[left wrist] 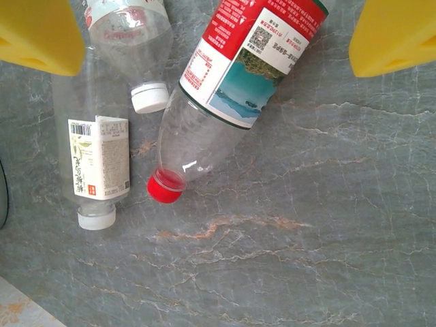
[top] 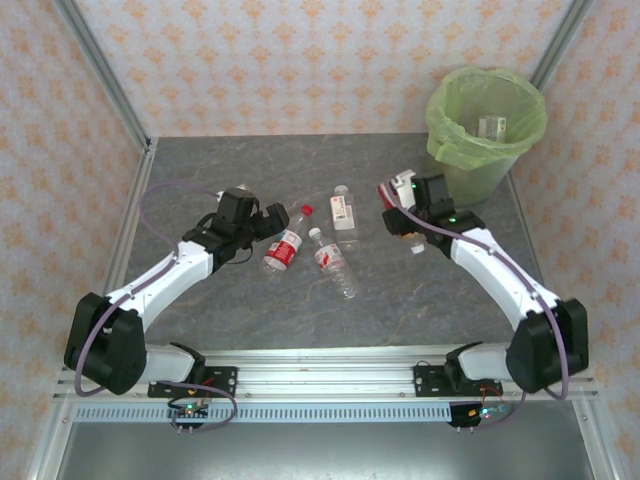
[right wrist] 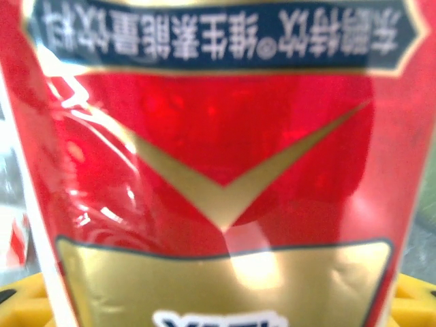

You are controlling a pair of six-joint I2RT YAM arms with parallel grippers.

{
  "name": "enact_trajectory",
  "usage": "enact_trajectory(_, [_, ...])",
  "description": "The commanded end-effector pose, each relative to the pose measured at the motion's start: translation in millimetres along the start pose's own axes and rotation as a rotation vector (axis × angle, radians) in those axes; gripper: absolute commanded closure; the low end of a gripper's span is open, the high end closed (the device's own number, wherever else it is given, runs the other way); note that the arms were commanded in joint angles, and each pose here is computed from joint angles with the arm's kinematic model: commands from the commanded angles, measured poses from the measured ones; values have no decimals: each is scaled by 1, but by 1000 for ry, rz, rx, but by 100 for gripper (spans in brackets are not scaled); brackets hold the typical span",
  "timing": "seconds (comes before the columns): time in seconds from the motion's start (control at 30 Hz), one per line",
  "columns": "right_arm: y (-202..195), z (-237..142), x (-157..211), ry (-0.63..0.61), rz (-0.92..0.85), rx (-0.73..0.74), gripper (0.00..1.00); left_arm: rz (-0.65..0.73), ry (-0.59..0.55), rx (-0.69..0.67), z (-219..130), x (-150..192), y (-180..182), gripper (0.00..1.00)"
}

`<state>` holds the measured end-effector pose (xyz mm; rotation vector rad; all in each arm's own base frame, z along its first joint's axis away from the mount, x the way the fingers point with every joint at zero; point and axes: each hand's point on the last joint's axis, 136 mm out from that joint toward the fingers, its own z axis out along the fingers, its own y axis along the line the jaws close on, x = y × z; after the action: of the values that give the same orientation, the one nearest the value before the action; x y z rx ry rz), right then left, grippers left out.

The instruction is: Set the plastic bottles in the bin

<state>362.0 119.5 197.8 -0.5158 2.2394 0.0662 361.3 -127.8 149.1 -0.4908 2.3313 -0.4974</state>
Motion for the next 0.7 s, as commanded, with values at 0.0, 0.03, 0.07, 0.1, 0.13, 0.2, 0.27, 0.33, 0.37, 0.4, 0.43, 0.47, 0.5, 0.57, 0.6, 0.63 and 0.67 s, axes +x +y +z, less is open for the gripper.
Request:
enact_trajectory(0.0, [-17, -28, -52, -252, 95, 23, 49, 25, 0, -14, -2, -3, -4, 0])
enact_trajectory(0.03, [-22, -34, -60, -294, 113, 32, 49, 26, 0, -12, -1, -3, -5, 0])
enact_trajectory(0.07, [-27, -36, -66, -324, 132, 39, 49, 28, 4, -15, 0, -2, -4, 0])
enact_trajectory(0.1, [-34, -52, -77, -388, 147, 55, 49, 30, 5, -14, 0, -3, -5, 0])
enact_trajectory(0.13, [-38, -58, -83, -419, 158, 66, 50, 30, 7, -14, 1, -2, -5, 0])
enact_trajectory(0.2, [-49, -68, -95, -473, 189, 91, 52, 35, 11, -13, 2, -1, -6, 0])
enact_trajectory(0.27, [-58, -78, -105, -520, 213, 121, 52, 36, 15, -15, 3, -1, -7, 0])
enact_trajectory(0.33, [-68, -88, -117, -574, 235, 157, 52, 38, 17, -16, 4, 0, -7, 0])
enact_trajectory(0.37, [-73, -93, -123, -599, 249, 178, 52, 41, 17, -13, 3, 0, -8, 0])
enact_trajectory(0.4, [-77, -98, -129, -625, 261, 194, 52, 43, 17, -11, 3, 0, -9, 0])
enact_trajectory(0.43, [-83, -104, -135, -653, 277, 222, 52, 44, 16, -13, 3, 0, -8, 0])
enact_trajectory(0.47, [-88, -109, -140, -683, 289, 248, 52, 46, 13, -12, 2, 0, -9, 0])
enact_trajectory(0.5, [-93, -114, -145, -705, 296, 270, 52, 44, 11, -14, 2, 0, -8, 0])
enact_trajectory(0.57, [-105, -123, -155, -753, 309, 325, 52, 44, 9, -17, 2, 0, -7, 0])
enact_trajectory(0.6, [-110, -126, -159, -768, 307, 353, 52, 45, 9, -16, 2, 1, -7, 0])
enact_trajectory(0.63, [-117, -133, -164, -792, 307, 390, 52, 44, 11, -18, 2, 1, -6, 0])
enact_trajectory(0.67, [-125, -133, -168, -801, 312, 427, 52, 43, 12, -19, 2, 2, -6, 0])
